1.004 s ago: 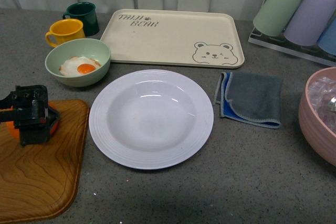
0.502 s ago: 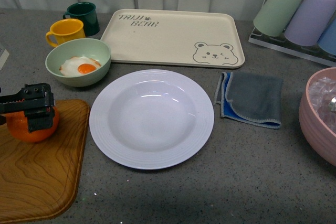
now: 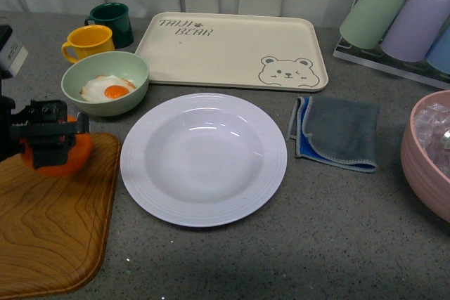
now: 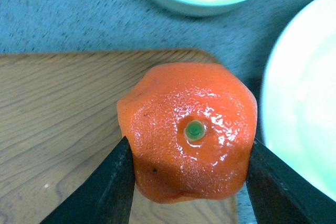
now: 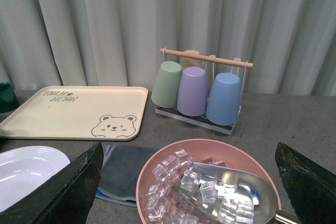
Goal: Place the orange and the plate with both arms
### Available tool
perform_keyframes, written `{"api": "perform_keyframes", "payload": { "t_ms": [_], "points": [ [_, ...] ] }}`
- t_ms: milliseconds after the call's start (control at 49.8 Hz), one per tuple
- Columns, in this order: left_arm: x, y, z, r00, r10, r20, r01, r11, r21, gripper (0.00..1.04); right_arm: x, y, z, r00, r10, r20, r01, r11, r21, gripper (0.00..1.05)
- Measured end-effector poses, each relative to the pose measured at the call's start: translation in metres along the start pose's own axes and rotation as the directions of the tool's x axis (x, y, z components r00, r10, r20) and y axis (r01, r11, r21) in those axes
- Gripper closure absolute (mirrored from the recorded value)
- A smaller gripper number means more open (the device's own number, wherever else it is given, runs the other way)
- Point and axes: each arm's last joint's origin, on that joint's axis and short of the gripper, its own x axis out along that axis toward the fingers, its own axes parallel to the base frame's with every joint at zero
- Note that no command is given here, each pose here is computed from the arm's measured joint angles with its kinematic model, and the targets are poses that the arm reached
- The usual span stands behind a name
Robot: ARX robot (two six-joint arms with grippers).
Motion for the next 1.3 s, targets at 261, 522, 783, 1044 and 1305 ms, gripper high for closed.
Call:
{"api": "perform_keyframes", "payload": {
  "t_ms": [261, 522, 783, 1044, 1305],
  "points": [
    [-0.011, -0.071, 0.011, 0.986, -0.164, 0.039, 0.157, 0.978, 0.14, 0.55, 0.0, 0.0, 0.0, 1.0, 0.0, 0.0, 0.0, 1.0, 0.0, 0.09],
    [0.017, -0.112, 0.003, 0.983, -0.185, -0.006, 0.182, 0.959, 0.215, 0.55, 0.0, 0.0, 0.0, 1.0, 0.0, 0.0, 0.0, 1.0, 0.0, 0.09],
    [0.037, -0.124, -0.004, 0.982, -0.18, -0.053, 0.187, 0.957, 0.221, 0.55, 0.0, 0.0, 0.0, 1.0, 0.0, 0.0, 0.0, 1.0, 0.0, 0.09],
    [0.032, -0.127, -0.001, 0.987, -0.156, -0.034, 0.16, 0.962, 0.221, 0.24, 0.0, 0.0, 0.0, 1.0, 0.0, 0.0, 0.0, 1.0, 0.0, 0.09],
    [-0.008, -0.114, 0.017, 0.955, -0.105, 0.278, 0.05, 0.979, 0.199, 0.16, 0.0, 0.0, 0.0, 1.0, 0.0, 0.0, 0.0, 1.0, 0.0, 0.09]
  ]
}}
